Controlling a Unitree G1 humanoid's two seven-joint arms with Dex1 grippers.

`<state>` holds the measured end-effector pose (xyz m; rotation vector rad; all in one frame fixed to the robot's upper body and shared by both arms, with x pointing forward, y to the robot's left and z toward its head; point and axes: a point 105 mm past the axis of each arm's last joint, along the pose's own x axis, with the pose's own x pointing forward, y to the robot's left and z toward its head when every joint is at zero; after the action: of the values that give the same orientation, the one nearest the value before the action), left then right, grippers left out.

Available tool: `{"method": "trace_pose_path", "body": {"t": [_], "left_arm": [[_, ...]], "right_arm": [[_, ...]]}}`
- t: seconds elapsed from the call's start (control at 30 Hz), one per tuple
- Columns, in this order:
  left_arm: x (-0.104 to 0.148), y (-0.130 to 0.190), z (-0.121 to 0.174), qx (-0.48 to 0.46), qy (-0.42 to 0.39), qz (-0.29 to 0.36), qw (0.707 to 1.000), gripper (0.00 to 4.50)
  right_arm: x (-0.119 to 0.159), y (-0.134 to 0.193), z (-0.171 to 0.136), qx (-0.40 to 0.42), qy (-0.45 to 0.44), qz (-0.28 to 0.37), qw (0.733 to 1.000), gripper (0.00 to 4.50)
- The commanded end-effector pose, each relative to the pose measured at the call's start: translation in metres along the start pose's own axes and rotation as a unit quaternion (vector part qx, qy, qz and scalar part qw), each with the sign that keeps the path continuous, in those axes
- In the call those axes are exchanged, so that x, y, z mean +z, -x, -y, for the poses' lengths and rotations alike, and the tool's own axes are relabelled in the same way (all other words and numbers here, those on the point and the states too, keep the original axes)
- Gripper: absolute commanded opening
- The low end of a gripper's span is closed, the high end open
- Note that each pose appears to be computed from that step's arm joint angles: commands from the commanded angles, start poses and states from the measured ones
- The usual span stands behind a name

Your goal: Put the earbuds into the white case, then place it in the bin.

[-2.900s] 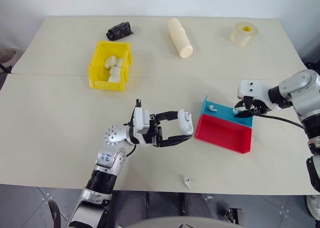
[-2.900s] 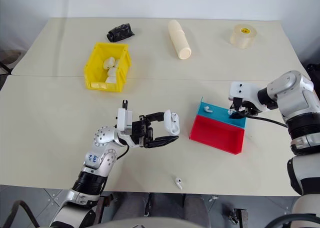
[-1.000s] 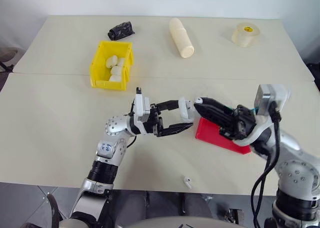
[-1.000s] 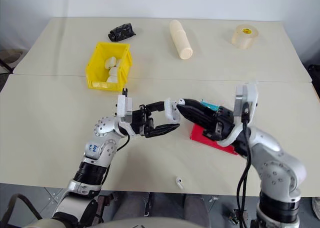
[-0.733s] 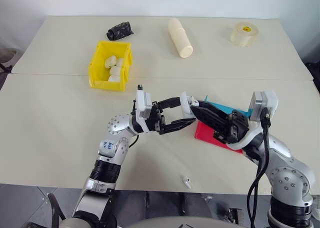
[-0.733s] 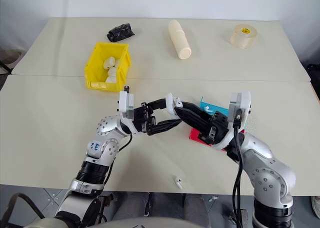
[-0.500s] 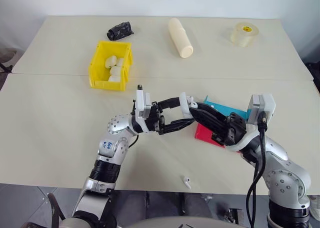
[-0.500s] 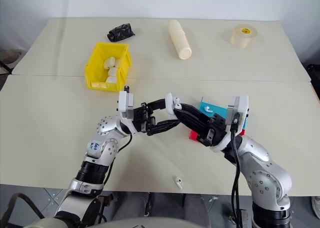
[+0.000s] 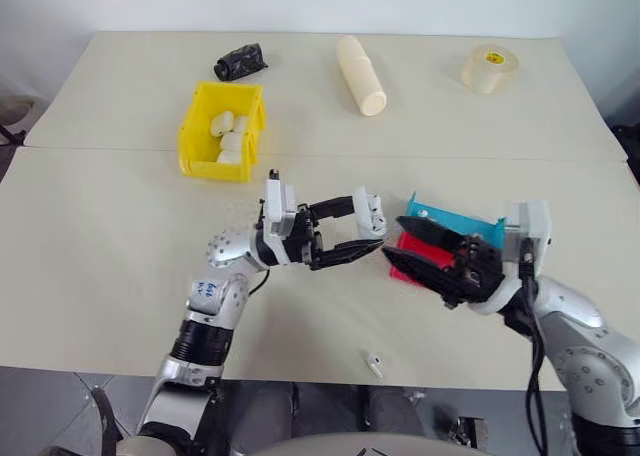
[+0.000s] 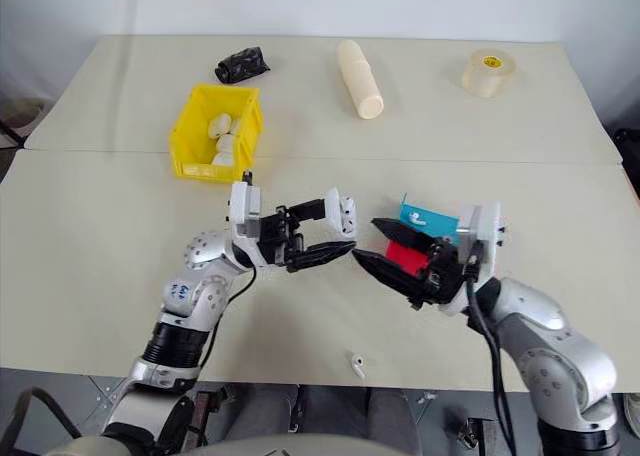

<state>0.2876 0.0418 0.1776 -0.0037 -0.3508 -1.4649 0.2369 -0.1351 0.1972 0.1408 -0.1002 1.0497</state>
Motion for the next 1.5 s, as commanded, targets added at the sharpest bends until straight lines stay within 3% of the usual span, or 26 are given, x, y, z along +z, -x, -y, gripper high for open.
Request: {"method": "trace_pose_path", "body": {"t": [0.03,0.2,0.3,0.47,0.7,0.97,1.13,1.2,1.3,1.4,1.5], "left_arm": [[0.005,0.01,-0.001,-0.018,-0.058,-0.066,0.996,2.8],[-0.011,0.024,0.006,-0.101,-0.106,-0.201,0.969,2.8],[-0.017,0.024,0.01,-0.124,-0.088,-0.241,0.958,2.8],[-0.018,0.002,0.018,-0.139,-0.074,-0.247,0.956,2.8],[-0.018,-0.009,0.02,-0.133,-0.076,-0.243,0.958,2.8],[-0.003,0.006,0.016,-0.092,-0.068,-0.193,0.975,2.8],[0.012,0.018,0.007,-0.01,-0.055,-0.131,0.99,2.8],[0.016,0.032,-0.002,0.061,-0.048,-0.115,0.99,2.8],[0.025,0.056,-0.015,0.182,-0.037,-0.075,0.98,2.8],[0.042,0.095,-0.031,0.372,-0.016,0.046,0.927,2.8],[0.038,0.121,-0.03,0.452,-0.022,0.049,0.89,2.8]], "right_arm": [[0.013,0.01,0.003,0.012,0.051,-0.036,0.998,2.85],[0.014,0.0,-0.006,0.069,0.112,-0.102,0.986,1.2],[0.013,-0.016,-0.014,0.099,0.122,-0.11,0.981,0.1],[-0.002,-0.047,-0.034,0.151,0.13,-0.128,0.972,0.04],[-0.02,-0.063,-0.034,0.144,0.125,-0.161,0.968,0.04],[-0.029,-0.022,-0.011,0.11,0.114,-0.163,0.974,0.04],[-0.016,0.0,-0.002,0.079,0.102,-0.086,0.988,0.04],[-0.007,0.006,0.003,0.058,0.11,-0.058,0.991,0.4],[0.003,0.012,0.007,0.031,0.138,-0.033,0.989,1.32],[0.006,0.017,0.008,0.012,0.173,-0.03,0.984,2.27],[0.007,0.015,0.003,0.007,0.195,-0.023,0.981,3.27]]}}
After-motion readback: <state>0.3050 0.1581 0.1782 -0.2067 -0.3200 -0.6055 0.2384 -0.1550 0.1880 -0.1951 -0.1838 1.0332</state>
